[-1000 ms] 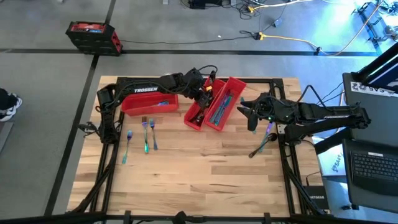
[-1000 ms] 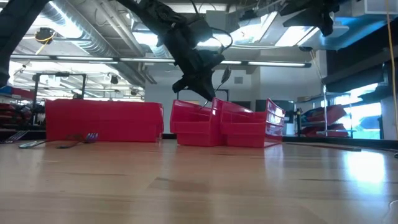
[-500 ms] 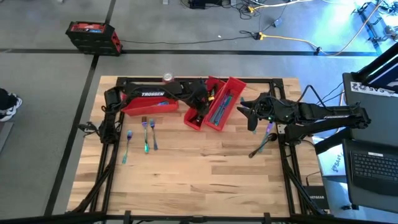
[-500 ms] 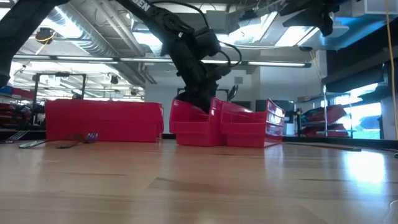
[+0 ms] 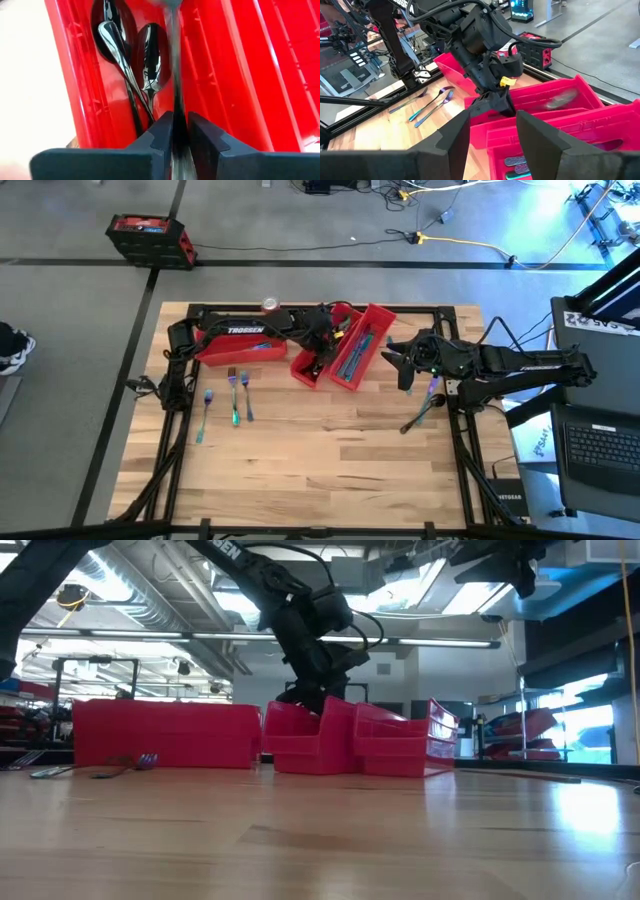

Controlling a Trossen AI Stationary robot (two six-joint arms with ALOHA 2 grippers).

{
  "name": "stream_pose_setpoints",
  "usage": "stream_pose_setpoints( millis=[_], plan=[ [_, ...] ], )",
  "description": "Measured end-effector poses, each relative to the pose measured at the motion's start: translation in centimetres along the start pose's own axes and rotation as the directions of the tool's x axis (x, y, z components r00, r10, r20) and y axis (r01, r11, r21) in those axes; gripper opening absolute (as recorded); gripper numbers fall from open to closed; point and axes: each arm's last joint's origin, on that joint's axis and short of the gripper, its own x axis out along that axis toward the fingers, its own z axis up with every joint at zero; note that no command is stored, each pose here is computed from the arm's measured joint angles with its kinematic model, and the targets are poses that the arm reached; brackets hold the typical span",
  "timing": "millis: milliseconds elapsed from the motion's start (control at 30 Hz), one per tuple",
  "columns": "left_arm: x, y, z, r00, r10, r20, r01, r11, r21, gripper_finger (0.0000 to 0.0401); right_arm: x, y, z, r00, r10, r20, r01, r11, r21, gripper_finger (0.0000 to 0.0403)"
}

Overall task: Sort silverware
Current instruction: Put the black spoon into the middle red bin

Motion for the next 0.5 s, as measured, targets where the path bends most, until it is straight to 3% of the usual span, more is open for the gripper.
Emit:
stream_pose_setpoints(
  millis=[500],
  plan=[
    [0.0, -0.17, -0.37, 0.999, -0.008, -0.034, 0.006, 0.998, -0.065, 0.0044, 0.0, 0.01, 0.01, 1.0, 0.001, 0.001, -0.001, 1.0, 0.001, 0.0145]
  ],
)
